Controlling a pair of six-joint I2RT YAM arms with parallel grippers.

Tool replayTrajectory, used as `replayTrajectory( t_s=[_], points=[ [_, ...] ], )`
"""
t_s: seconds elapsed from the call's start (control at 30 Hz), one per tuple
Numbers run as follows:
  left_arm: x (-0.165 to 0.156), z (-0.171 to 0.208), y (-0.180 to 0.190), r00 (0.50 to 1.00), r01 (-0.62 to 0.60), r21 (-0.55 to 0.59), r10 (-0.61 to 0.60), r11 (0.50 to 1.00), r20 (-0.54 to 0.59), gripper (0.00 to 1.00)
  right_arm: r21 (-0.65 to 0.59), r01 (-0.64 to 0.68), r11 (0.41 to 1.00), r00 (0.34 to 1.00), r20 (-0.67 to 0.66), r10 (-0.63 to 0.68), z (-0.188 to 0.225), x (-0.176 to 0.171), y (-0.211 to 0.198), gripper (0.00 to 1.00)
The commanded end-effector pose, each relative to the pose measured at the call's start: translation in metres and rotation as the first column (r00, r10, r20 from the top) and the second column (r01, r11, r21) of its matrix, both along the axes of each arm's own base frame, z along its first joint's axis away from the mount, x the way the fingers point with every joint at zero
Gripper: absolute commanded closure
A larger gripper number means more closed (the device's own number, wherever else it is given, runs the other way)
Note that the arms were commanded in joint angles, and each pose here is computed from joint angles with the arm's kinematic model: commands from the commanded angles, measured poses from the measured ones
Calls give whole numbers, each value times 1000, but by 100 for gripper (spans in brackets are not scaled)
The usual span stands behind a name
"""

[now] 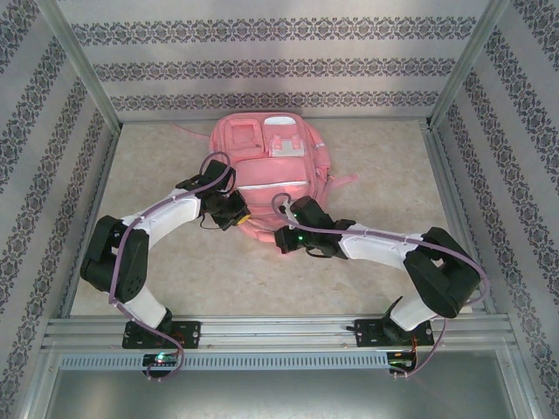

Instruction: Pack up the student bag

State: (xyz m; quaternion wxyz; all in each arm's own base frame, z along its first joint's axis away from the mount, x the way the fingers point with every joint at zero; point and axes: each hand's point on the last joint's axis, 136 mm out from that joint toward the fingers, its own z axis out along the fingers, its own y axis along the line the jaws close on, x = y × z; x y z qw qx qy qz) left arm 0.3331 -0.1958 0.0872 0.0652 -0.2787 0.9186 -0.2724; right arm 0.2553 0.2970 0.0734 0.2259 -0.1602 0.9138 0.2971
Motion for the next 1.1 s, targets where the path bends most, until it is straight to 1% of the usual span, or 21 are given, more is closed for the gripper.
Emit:
replayTrajectory(
  t_s=[0.0,0.3,0.4,0.47,0.63,0.77,0.87,0.9,1.0,1.07],
  points=[
    [8,8,13,998,-12,45,9,999,65,97,-63,49,997,998,-24,-51,-8,-4,-25,100],
    [-1,14,35,997,-15,76,9,997,80,100,-128,67,989,997,-26,-71,-16,-10,-55,100],
    [-4,15,37,996,-8,81,1,997,84,100,-163,44,986,999,-12,-46,-15,-14,-62,100],
    [-6,17,40,996,4,93,-12,996,88,100,-153,12,988,1000,-9,-13,-13,-17,-59,100],
    [-11,25,57,995,23,132,-36,991,97,100,-34,-104,994,994,-20,104,-2,-22,-20,100],
    [-9,31,86,993,13,202,-36,979,109,100,-13,-184,983,983,-12,183,4,-17,19,100],
    [-3,31,107,994,-7,233,-18,972,105,99,6,-181,984,983,-26,181,5,-5,44,100],
    [0,32,113,994,-18,236,-7,971,105,96,13,-170,985,985,-32,170,6,1,51,100],
    [3,40,115,994,-28,221,3,975,113,75,28,-142,989,988,-52,144,9,16,66,100],
    [-1,43,109,994,-44,171,25,984,110,66,26,-133,991,989,-61,134,9,19,70,100]
  ],
)
